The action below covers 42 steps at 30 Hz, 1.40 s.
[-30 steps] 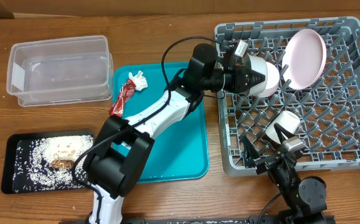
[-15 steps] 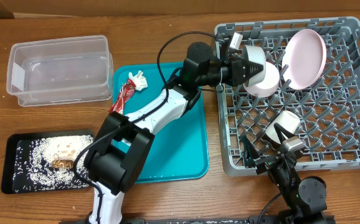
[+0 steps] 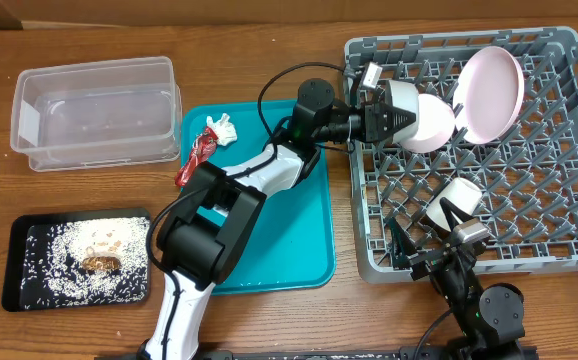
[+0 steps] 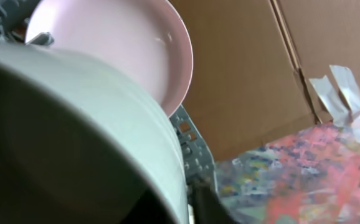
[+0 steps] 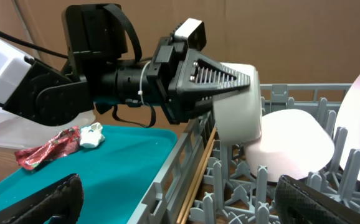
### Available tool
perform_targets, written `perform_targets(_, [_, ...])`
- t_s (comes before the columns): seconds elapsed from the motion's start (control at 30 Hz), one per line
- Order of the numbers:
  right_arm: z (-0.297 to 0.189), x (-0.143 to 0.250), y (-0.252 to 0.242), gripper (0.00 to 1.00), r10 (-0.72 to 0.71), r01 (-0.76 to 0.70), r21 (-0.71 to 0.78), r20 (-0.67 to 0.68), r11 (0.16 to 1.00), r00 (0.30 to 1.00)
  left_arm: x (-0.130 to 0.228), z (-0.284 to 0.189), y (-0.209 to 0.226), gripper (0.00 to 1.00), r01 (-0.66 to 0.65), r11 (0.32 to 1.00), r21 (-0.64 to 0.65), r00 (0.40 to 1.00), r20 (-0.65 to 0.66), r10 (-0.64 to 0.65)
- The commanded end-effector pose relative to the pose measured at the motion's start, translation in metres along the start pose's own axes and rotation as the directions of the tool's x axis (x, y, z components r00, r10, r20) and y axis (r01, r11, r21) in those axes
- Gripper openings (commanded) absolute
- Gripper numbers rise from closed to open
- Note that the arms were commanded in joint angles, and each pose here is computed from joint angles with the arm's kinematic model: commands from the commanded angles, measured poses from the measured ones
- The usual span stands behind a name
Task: Sort waste into correct bins and load items into the dishwasher
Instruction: 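Carry the empty white bowl right and set it in the dish rack, then open the left gripper and pull it back over the teal tray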
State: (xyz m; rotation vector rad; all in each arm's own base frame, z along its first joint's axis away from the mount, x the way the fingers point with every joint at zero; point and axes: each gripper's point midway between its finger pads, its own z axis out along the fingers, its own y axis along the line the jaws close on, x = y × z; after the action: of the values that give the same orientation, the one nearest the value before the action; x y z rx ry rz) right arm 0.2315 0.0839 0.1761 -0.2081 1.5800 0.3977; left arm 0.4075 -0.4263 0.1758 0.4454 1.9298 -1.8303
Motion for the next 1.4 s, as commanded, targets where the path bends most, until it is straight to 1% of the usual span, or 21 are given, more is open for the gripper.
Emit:
perform_targets(0.0, [0.000, 0.001, -0.001, 1.00, 0.006, -0.006, 0.003, 0.007, 1.000, 1.000, 0.003, -0.003, 0.010, 0.42, 0.070, 0.997, 0.008, 0.997, -0.016, -0.070])
perform_targets(0.03, [0.000, 0.001, -0.001, 1.00, 0.006, -0.006, 0.003, 0.007, 1.000, 1.000, -0.001, -0.006, 0.012, 0.47, 0.092, 0.996, 0.004, 0.996, -0.005, -0.092])
perform_targets(0.13, [0.000, 0.001, -0.001, 1.00, 0.006, -0.006, 0.003, 0.007, 1.000, 1.000, -0.014, -0.016, 0.014, 0.58, 0.129, 0.992, 0.010, 0.991, 0.022, -0.129])
perform_targets(0.17, [0.000, 0.001, -0.001, 1.00, 0.006, -0.006, 0.003, 0.007, 1.000, 1.000, -0.017, -0.020, 0.014, 0.60, 0.131, 0.991, 0.013, 0.991, 0.026, -0.132])
perform_targets(0.23, [0.000, 0.001, -0.001, 1.00, 0.006, -0.006, 0.003, 0.007, 1.000, 1.000, -0.025, -0.030, 0.015, 0.69, 0.142, 0.990, 0.023, 0.989, 0.031, -0.142])
perform_targets(0.27, [0.000, 0.001, -0.001, 1.00, 0.006, -0.006, 0.003, 0.007, 1.000, 1.000, -0.026, -0.033, 0.016, 0.70, 0.147, 0.989, 0.023, 0.989, 0.031, -0.148])
perform_targets(0.3, [0.000, 0.001, -0.001, 1.00, 0.006, -0.006, 0.003, 0.007, 1.000, 1.000, -0.030, -0.040, 0.018, 0.73, 0.150, 0.988, 0.023, 0.988, 0.028, -0.151])
perform_targets(0.37, [0.000, 0.001, -0.001, 1.00, 0.006, -0.006, 0.003, 0.007, 1.000, 1.000, -0.031, -0.044, 0.023, 0.74, 0.161, 0.987, 0.011, 0.987, 0.028, -0.161])
perform_targets(0.4, [0.000, 0.001, -0.001, 1.00, 0.006, -0.006, 0.003, 0.007, 1.000, 1.000, -0.030, -0.044, 0.026, 0.72, 0.141, 0.990, 0.002, 0.990, 0.030, -0.141])
perform_targets(0.47, [0.000, 0.001, -0.001, 1.00, 0.006, -0.006, 0.003, 0.007, 1.000, 1.000, -0.030, -0.043, 0.027, 0.65, 0.124, 0.992, -0.006, 0.992, 0.033, -0.124])
perform_targets(0.53, [0.000, 0.001, -0.001, 1.00, 0.006, -0.006, 0.003, 0.007, 1.000, 1.000, -0.025, -0.039, 0.028, 0.56, 0.120, 0.993, -0.013, 0.993, 0.021, -0.120])
perform_targets(0.6, [0.000, 0.001, -0.001, 1.00, 0.006, -0.006, 0.003, 0.007, 1.000, 1.000, -0.016, -0.035, 0.030, 0.55, 0.123, 0.992, -0.025, 0.992, -0.004, -0.124])
perform_targets(0.67, [0.000, 0.001, -0.001, 1.00, 0.006, -0.006, 0.003, 0.007, 1.000, 1.000, -0.007, -0.033, 0.039, 0.66, 0.138, 0.989, -0.059, 0.990, -0.023, -0.140])
perform_targets(0.7, [0.000, 0.001, -0.001, 1.00, 0.006, -0.006, 0.003, 0.007, 1.000, 1.000, -0.006, -0.033, 0.043, 0.69, 0.141, 0.987, -0.075, 0.989, -0.023, -0.143])
perform_targets(0.77, [0.000, 0.001, -0.001, 1.00, 0.006, -0.006, 0.003, 0.007, 1.000, 1.000, -0.007, -0.035, 0.051, 0.72, 0.130, 0.986, -0.108, 0.991, -0.006, -0.131])
perform_targets(0.87, [0.000, 0.001, -0.001, 1.00, 0.006, -0.006, 0.003, 0.007, 1.000, 1.000, -0.021, -0.045, 0.062, 0.76, 0.125, 0.982, -0.145, 0.992, 0.053, -0.118])
perform_targets(1.03, [0.000, 0.001, -0.001, 1.00, 0.006, -0.006, 0.003, 0.007, 1.000, 1.000, -0.043, -0.070, 0.074, 0.84, 0.127, 0.978, -0.167, 0.988, 0.111, -0.110])
perform_targets(1.13, [0.000, 0.001, -0.001, 1.00, 0.006, -0.006, 0.003, 0.007, 1.000, 1.000, -0.059, -0.095, 0.081, 0.87, 0.139, 0.976, -0.167, 0.984, 0.137, -0.117])
perform_targets(1.27, [0.000, 0.001, -0.001, 1.00, 0.006, -0.006, 0.003, 0.007, 1.000, 1.000, -0.076, -0.121, 0.082, 0.95, 0.136, 0.976, -0.168, 0.980, 0.167, -0.107])
perform_targets(1.37, [0.000, 0.001, -0.001, 1.00, 0.006, -0.006, 0.003, 0.007, 1.000, 1.000, -0.096, -0.150, 0.073, 0.96, 0.131, 0.975, -0.179, 0.974, 0.205, -0.093])
